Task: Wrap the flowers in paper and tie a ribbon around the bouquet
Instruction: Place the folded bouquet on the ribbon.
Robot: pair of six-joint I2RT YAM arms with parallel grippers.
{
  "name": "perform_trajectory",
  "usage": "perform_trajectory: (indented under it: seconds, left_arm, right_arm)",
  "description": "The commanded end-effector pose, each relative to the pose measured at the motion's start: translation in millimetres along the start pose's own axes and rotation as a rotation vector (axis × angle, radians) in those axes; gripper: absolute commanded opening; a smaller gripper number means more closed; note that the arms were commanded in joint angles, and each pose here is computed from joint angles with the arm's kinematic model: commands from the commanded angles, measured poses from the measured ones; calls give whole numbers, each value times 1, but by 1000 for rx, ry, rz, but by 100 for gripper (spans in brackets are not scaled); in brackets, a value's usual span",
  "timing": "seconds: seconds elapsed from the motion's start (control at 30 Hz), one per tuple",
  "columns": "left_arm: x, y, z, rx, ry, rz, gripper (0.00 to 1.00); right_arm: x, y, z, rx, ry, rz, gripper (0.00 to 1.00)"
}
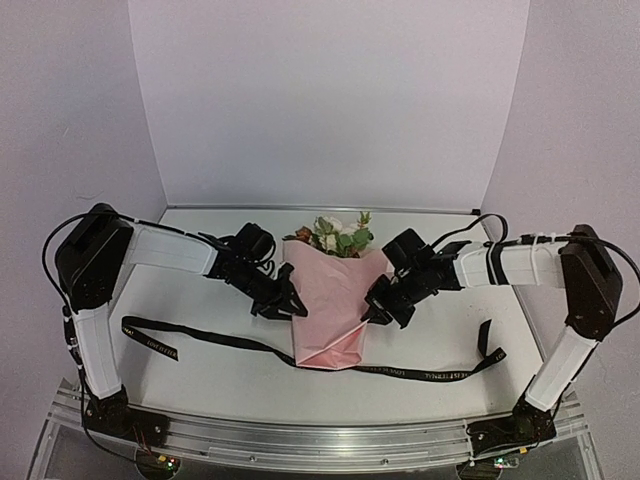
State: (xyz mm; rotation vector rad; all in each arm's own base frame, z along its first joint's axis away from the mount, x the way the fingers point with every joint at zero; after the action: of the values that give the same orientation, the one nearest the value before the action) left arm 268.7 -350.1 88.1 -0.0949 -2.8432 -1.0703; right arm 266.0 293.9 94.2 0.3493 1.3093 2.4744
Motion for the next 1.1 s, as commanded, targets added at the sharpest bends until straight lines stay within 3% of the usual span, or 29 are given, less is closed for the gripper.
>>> perform_trajectory:
  seconds: [0.0, 0.27, 0.63, 0.73, 0.83, 0.93, 1.07]
  left_arm:
    - [13, 19, -13, 44, -16, -21, 22]
    - [34, 26, 1, 18, 3, -44, 25]
    - [30, 54, 10, -36, 77, -214, 37]
    - [23, 71, 18, -59, 136, -303, 39]
    - [19, 92, 30, -111, 220, -420, 51]
    - [24, 115, 47, -168, 341, -532, 60]
    - [37, 147, 87, -282, 534, -707, 69]
  right_arm:
    - [14, 6, -6, 26, 6, -34, 0]
    - [37, -1, -12, 60, 49, -54, 0]
    - [50, 0, -20, 88, 84, -111, 0]
    - [52, 1, -20, 86, 104, -110, 15]
    - [52, 4, -20, 83, 137, -113, 41]
    - [53, 11, -20, 81, 197, -115, 61]
    - [54, 23, -23, 105, 287, -117, 80]
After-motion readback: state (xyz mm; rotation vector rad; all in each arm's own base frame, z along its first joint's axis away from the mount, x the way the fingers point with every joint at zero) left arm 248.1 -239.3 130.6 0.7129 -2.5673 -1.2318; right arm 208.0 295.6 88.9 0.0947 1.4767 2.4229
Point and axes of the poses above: each gripper's point midway between its finger pads, its own y axis back along the fingers, its own z axis along the line the jaws close on, x = y × z, the point moved 3 cm from there along y, back along the fingers, and after that the axes turned 7 degrees about y, right-handed, at the moved point
